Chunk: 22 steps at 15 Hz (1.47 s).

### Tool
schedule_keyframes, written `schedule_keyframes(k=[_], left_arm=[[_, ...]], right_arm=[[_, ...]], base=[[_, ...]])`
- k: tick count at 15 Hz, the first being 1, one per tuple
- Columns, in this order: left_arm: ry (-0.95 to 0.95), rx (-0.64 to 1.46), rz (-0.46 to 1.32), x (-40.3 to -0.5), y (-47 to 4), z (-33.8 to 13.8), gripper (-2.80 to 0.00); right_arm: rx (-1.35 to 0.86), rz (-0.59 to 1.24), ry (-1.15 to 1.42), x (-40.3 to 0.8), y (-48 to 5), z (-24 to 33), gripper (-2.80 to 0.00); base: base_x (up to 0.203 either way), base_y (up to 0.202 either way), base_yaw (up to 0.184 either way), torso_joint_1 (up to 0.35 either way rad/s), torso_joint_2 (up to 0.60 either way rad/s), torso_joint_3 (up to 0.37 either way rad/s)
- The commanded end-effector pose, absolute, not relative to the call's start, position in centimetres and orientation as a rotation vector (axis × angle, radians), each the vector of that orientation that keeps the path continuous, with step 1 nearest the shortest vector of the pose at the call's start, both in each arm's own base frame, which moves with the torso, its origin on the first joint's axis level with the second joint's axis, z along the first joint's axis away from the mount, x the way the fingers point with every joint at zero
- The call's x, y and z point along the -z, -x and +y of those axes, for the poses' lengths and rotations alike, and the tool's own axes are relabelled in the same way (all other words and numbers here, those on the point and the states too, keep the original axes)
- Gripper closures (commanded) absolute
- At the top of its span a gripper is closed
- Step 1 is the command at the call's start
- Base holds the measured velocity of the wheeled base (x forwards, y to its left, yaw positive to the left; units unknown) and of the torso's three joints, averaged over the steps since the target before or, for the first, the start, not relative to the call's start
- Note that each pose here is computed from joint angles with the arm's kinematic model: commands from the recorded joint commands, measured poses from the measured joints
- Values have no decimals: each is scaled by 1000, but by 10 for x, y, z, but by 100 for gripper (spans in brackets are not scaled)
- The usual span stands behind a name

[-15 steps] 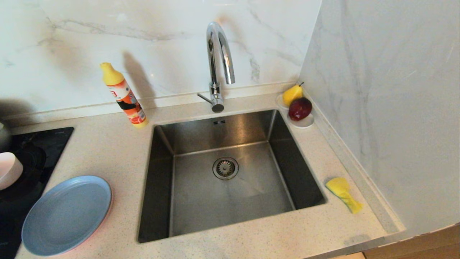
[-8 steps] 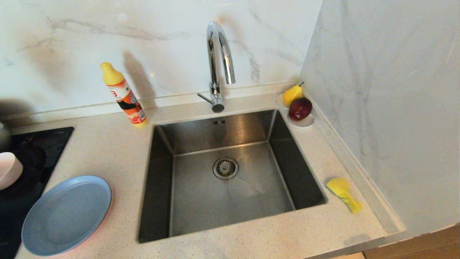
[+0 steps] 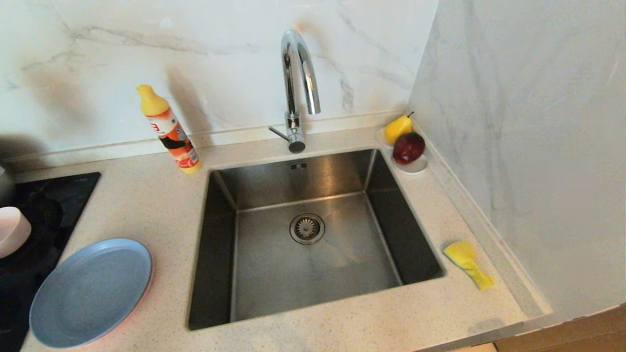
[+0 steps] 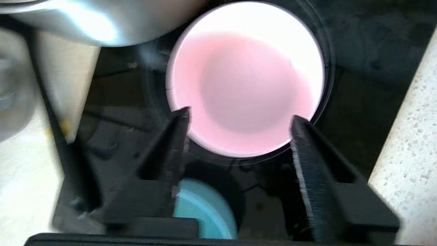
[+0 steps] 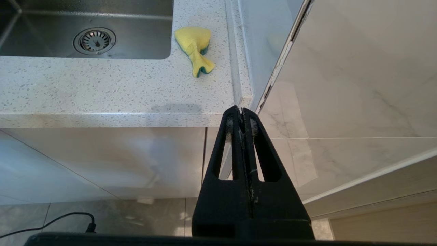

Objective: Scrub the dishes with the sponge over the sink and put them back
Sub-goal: Place the bowl on the plate

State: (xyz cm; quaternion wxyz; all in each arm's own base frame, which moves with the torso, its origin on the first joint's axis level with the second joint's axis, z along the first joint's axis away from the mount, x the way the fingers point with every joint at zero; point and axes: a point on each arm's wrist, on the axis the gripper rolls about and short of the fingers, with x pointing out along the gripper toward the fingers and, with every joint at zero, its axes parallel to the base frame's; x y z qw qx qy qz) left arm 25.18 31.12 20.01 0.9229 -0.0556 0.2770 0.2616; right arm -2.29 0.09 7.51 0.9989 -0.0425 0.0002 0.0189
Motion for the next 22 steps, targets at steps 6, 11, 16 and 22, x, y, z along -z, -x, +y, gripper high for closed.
schedule_keyframes(k=[6, 11, 16, 22], left_arm=[[106, -399, 601, -175, -304, 290, -280], [79, -403, 526, -162, -329, 302, -280], [109, -392, 510, -155, -341, 307, -280], [170, -371, 514, -153, -346, 299, -280]], right_arm=[[-38, 0, 86, -75, 23, 1, 0], [-38, 0, 86, -75, 23, 1, 0], [-40, 0, 86, -75, 23, 1, 0], [-38, 0, 86, -75, 23, 1, 0]], base=[[0, 0, 0, 0, 0, 0], [0, 0, 0, 0, 0, 0], [0, 0, 0, 0, 0, 0], [0, 0, 0, 0, 0, 0]])
